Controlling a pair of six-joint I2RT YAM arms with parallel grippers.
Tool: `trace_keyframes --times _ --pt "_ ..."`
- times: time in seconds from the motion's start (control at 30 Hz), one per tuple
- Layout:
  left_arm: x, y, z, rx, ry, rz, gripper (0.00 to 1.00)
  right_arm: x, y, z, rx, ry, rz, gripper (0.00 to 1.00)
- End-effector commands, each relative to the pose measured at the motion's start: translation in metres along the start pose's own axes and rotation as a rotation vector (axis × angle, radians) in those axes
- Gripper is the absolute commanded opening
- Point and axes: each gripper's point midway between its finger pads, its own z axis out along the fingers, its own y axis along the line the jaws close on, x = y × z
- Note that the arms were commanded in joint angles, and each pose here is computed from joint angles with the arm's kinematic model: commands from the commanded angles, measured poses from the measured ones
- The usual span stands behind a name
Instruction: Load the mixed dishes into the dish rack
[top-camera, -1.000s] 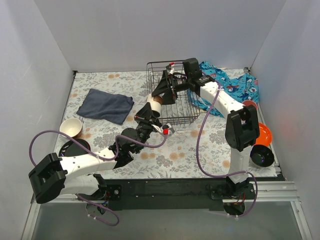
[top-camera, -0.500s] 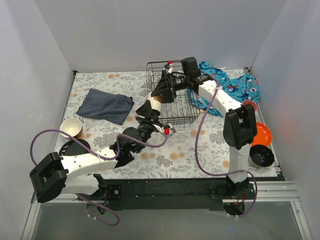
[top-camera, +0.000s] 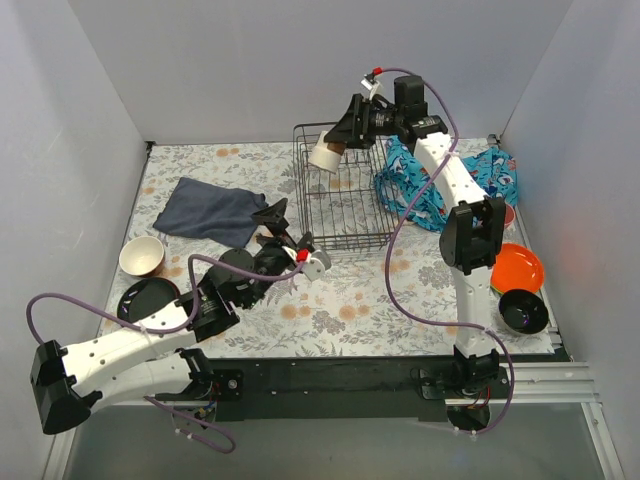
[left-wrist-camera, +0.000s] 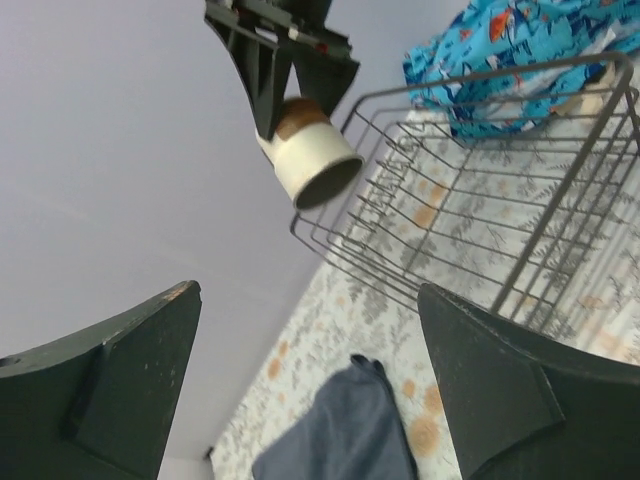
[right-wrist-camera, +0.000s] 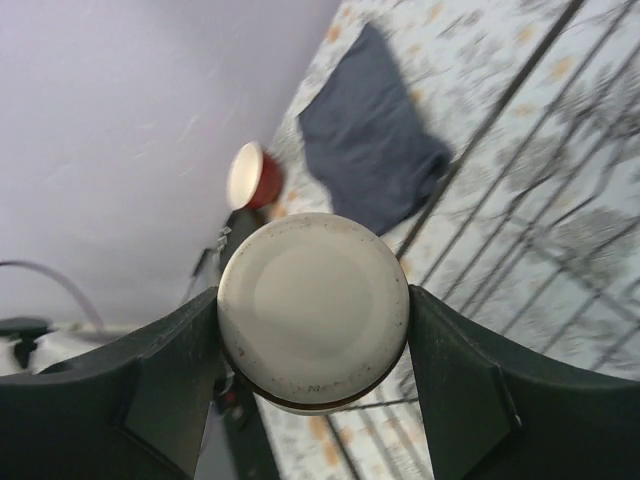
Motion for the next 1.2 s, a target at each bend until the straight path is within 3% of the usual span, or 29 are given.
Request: trace_keyframes --times 0.0,0.2,0.47,0.73,1.17 --pt "0.031 -0.012 -0.007 0.029 0.189 -0.128 0.91 -0.056 -0.026 -0.003 0.186 -0.199 -0.308 0.01" --pt "0.063 -0.01 -0.016 -0.047 0.316 -0.188 0.91 -0.126 -0.045 -0.015 0.419 -0.468 -0.582 0.01" --pt "0.088 -0.027 -0.019 -0.026 0.398 -0.203 0.92 -0.159 -0.073 -0.023 0.634 -0.619 -0.736 0.01" --pt "0.101 -0.028 -0.019 -0.011 0.473 -0.229 0.94 -0.158 -0.112 -0.017 0.708 -0.631 -0.781 0.01" --pt "0.115 -0.034 -0.026 -0.004 0.522 -0.274 0.95 -0.127 -0.178 -0.007 0.807 -0.543 -0.706 0.01"
